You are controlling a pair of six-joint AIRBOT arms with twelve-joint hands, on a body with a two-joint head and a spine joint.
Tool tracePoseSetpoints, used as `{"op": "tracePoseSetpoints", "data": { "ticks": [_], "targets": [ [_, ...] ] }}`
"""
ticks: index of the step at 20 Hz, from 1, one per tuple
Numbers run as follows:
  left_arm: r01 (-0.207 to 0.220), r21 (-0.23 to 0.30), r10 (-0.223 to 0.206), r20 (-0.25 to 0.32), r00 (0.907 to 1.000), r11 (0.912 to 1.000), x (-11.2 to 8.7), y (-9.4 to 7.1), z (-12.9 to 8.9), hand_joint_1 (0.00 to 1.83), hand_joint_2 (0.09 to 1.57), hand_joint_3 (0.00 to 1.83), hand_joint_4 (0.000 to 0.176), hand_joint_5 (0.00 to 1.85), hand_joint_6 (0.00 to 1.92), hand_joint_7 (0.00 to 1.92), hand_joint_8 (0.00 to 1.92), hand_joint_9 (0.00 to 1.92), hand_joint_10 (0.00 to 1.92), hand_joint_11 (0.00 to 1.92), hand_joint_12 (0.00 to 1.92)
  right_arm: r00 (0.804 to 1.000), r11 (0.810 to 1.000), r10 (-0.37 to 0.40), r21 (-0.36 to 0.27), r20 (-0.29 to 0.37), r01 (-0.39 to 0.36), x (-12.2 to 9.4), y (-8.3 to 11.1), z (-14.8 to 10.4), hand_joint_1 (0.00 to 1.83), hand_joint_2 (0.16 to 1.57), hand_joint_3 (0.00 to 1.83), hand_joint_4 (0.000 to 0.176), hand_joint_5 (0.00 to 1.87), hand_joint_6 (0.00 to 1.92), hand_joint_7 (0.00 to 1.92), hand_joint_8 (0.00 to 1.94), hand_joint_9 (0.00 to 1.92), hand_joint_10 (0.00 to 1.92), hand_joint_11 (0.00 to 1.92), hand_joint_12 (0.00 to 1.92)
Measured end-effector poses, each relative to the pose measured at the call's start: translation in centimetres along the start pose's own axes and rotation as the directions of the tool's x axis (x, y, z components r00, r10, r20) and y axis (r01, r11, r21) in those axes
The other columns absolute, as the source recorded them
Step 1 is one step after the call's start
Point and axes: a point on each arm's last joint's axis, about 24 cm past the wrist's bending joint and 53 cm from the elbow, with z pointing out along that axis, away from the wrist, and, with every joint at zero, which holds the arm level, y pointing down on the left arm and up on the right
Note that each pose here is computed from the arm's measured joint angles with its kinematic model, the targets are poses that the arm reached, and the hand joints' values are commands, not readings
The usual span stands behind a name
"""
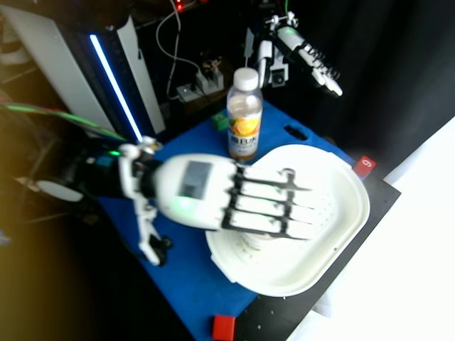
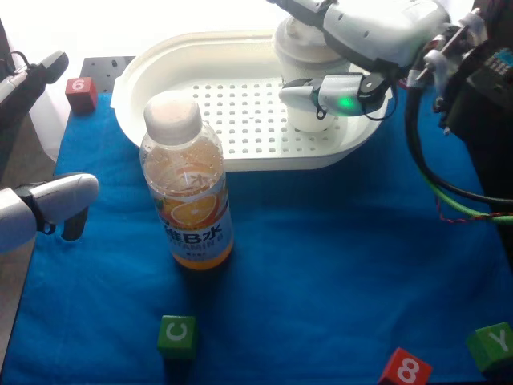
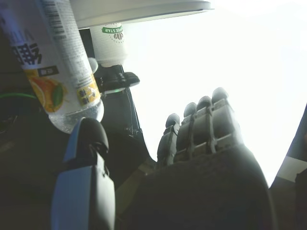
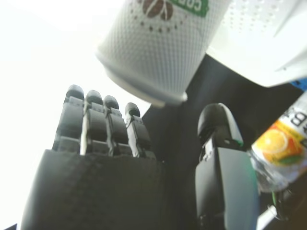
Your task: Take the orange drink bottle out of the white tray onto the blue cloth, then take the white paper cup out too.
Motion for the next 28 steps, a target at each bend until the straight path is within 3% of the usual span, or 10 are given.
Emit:
{"op": "tracePoseSetpoints", "data": {
  "ticks": [3, 6, 8, 10, 15, 19, 21, 22, 24, 28],
  "targets": [
    [0.000, 0.003, 0.000, 0.001, 1.0000, 1.0000, 0.0, -0.1, 0.0, 0.47, 1.11, 0.00, 0.107, 0.00, 0.00, 0.00, 0.00, 0.00, 0.00, 0.01, 0.00, 1.000, 0.999, 0.019, 0.047, -0.022, -0.018, 0.8, -1.5, 0.7, 0.62, 1.11, 0.00, 0.006, 0.00, 0.00, 0.00, 0.00, 0.00, 0.00, 0.03, 0.02],
    [0.001, 0.001, -0.001, 0.003, 1.0000, 1.0000, -0.1, 0.0, 0.0, 0.48, 1.11, 0.00, 0.102, 0.01, 0.00, 0.00, 0.00, 0.00, 0.00, 0.05, 0.03, 0.999, 0.997, 0.023, 0.068, -0.025, -0.021, 0.6, -2.2, 0.8, 0.74, 1.15, 0.00, 0.000, 0.19, 0.06, 0.17, 0.02, 0.21, 0.12, 0.00, 1.26],
    [0.001, 0.001, -0.001, 0.004, 1.0000, 1.0000, -0.1, 0.0, 0.0, 0.47, 1.10, 0.00, 0.113, 0.00, 0.00, 0.00, 0.00, 0.00, 0.00, 0.05, 0.03, 1.000, 0.998, 0.026, 0.062, -0.014, -0.025, 0.3, -2.0, 0.9, 0.80, 1.19, 0.00, 0.000, 0.31, 0.24, 0.39, 0.07, 0.32, 0.52, 0.06, 1.62],
    [0.001, 0.003, -0.001, 0.007, 1.0000, 1.0000, -0.2, -0.1, 0.0, 0.52, 1.12, 0.00, 0.123, 0.01, 0.01, 0.00, 0.00, 0.00, 0.00, 0.01, 0.18, 1.000, 0.998, 0.026, 0.053, -0.001, -0.026, -0.1, -1.7, 1.0, 0.95, 1.19, 0.00, 0.000, 0.18, 0.83, 0.46, 0.42, 0.45, 1.23, 0.51, 1.67],
    [-0.001, 0.001, 0.001, 0.011, 0.9999, 1.0000, -0.3, 0.0, -0.1, 0.51, 1.15, 0.00, 0.073, 0.02, 0.00, 0.00, 0.00, 0.00, 0.00, 0.00, 0.34, 0.999, 0.998, 0.034, 0.045, -0.011, -0.033, 0.1, -1.1, 0.7, 0.85, 1.21, 0.00, 0.000, 0.05, 1.09, 0.28, 0.51, 0.24, 1.25, 0.22, 1.82],
    [0.000, -0.004, 0.000, 0.017, 0.9999, 1.0000, -0.4, 0.1, -0.1, 0.48, 1.13, 0.00, 0.112, 0.02, 0.00, 0.00, 0.00, 0.00, 0.00, 0.00, 0.34, 1.000, 0.999, 0.023, 0.027, -0.018, -0.022, -0.3, -0.4, -0.4, 0.88, 1.23, 0.00, 0.000, 0.01, 1.14, 0.19, 0.92, 0.16, 1.36, 0.11, 1.91],
    [0.000, -0.002, 0.000, 0.015, 0.9999, 1.0000, -0.4, 0.1, -0.1, 0.50, 1.14, 0.00, 0.097, 0.02, 0.00, 0.00, 0.00, 0.00, 0.00, 0.00, 0.36, 1.000, 1.000, 0.000, -0.024, 0.004, 0.000, -1.4, 1.3, -1.5, 0.87, 1.22, 0.00, 0.000, 0.01, 1.18, 0.13, 1.37, 0.24, 1.81, 0.37, 1.92],
    [0.000, -0.002, 0.000, 0.016, 0.9999, 1.0000, -0.4, 0.1, -0.1, 0.49, 1.14, 0.00, 0.121, 0.02, 0.00, 0.00, 0.00, 0.00, 0.00, 0.00, 0.39, 1.000, 0.999, -0.011, -0.053, 0.025, 0.013, -2.4, 2.3, -2.1, 0.85, 1.24, 0.00, 0.000, 0.00, 1.21, 0.11, 1.55, 0.31, 1.90, 0.45, 1.92],
    [0.001, -0.006, -0.001, 0.021, 0.9998, 1.0000, -0.5, 0.2, -0.1, 0.50, 1.14, 0.00, 0.084, 0.03, 0.01, 0.00, 0.00, 0.00, 0.00, 0.00, 0.36, 0.996, 0.992, -0.032, -0.122, 0.081, 0.042, -4.5, 4.6, -3.9, 0.81, 1.25, 0.01, 0.000, 0.00, 1.09, 0.01, 1.39, 0.25, 1.82, 0.24, 1.92],
    [-0.002, -0.011, 0.002, 0.030, 0.9995, 0.9999, -0.8, 0.4, -0.4, 0.47, 1.12, 0.00, 0.099, 0.02, 0.00, 0.00, 0.00, 0.00, 0.00, 0.00, 0.21, 0.986, 0.962, 0.068, -0.273, 0.153, -0.024, -7.8, 7.9, -8.4, 0.95, 1.25, 0.01, 0.000, 0.00, 1.05, 0.08, 1.26, 0.19, 1.69, 0.31, 1.92]
  ]
}}
